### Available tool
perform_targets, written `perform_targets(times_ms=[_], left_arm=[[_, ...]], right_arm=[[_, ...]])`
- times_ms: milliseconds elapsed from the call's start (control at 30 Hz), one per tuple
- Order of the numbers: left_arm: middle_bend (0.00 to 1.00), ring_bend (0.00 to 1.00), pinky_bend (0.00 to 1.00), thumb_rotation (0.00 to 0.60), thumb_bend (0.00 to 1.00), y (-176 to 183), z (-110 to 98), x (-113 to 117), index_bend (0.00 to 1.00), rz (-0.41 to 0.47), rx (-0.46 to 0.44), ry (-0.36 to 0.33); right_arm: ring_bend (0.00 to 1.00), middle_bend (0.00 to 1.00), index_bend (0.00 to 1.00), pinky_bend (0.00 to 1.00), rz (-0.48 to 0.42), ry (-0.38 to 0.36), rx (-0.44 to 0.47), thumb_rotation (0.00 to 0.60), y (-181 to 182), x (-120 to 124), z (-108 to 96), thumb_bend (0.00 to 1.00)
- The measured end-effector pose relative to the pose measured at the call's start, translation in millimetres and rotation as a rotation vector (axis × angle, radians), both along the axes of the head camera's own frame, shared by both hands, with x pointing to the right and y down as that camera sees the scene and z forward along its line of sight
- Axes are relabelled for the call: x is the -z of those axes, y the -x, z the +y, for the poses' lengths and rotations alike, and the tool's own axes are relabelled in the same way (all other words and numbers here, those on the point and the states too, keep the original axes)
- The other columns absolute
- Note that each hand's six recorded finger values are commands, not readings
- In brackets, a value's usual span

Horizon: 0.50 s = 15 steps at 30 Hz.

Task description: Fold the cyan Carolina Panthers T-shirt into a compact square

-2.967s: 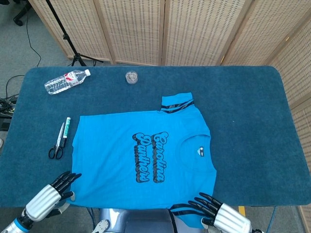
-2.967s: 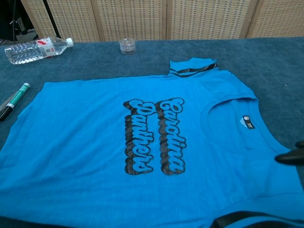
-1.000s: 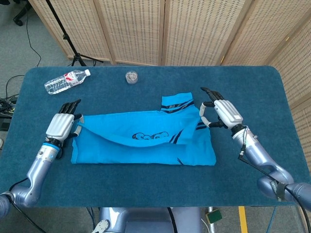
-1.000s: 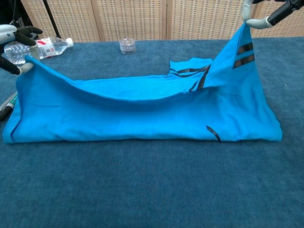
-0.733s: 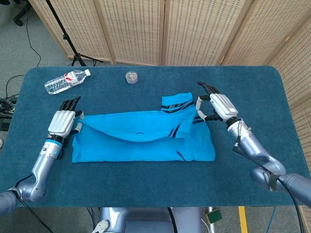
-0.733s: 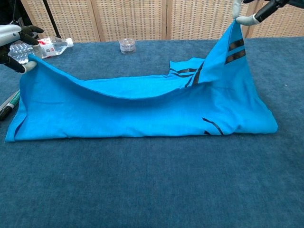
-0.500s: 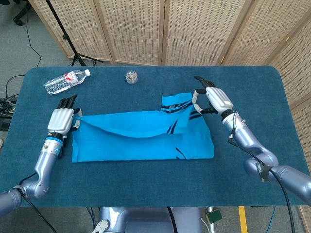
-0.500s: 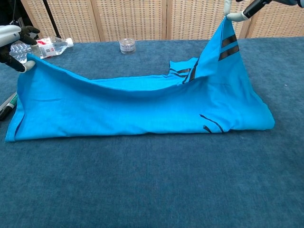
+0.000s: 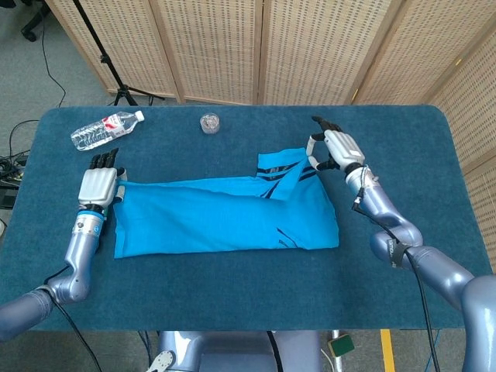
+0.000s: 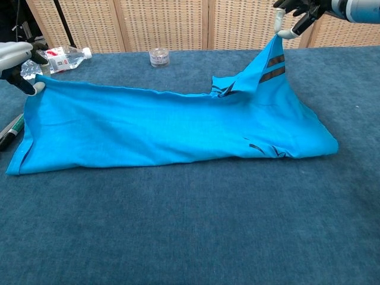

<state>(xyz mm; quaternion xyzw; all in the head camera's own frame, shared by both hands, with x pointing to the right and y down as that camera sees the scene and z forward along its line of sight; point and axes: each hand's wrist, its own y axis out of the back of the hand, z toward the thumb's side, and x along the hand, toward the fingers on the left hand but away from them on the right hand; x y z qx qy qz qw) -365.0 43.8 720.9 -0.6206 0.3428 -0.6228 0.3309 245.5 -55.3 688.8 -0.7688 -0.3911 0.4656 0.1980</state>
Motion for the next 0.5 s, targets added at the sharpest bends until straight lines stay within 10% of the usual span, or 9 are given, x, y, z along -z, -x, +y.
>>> perform_targets(times_ms=[167,300,500], left_arm=[[0.0,0.0,0.0,0.6,0.52,1,0,-14,0.56,-0.024,0.011,0.029],[0.0,0.0,0.0,0.6,0.49,2,1,-23,0.03,-0.033,0.024,0.048],[0.0,0.0,0.0,0.6,0.41,3,0,-29,0.0,-0.031,0.06,0.055]], right_arm=[[0.0,0.03,0.67,0.0,0.041,0.021,-0.006,0.6,3,-18,-4,0.52],[0.0,0.03,0.67,0.0,0.061,0.036,-0.01,0.6,7,-28,-5,0.52],[0.0,0.03,0.67,0.0,0.094,0.05,-0.026,0.6,12,-40,-12,0.52]])
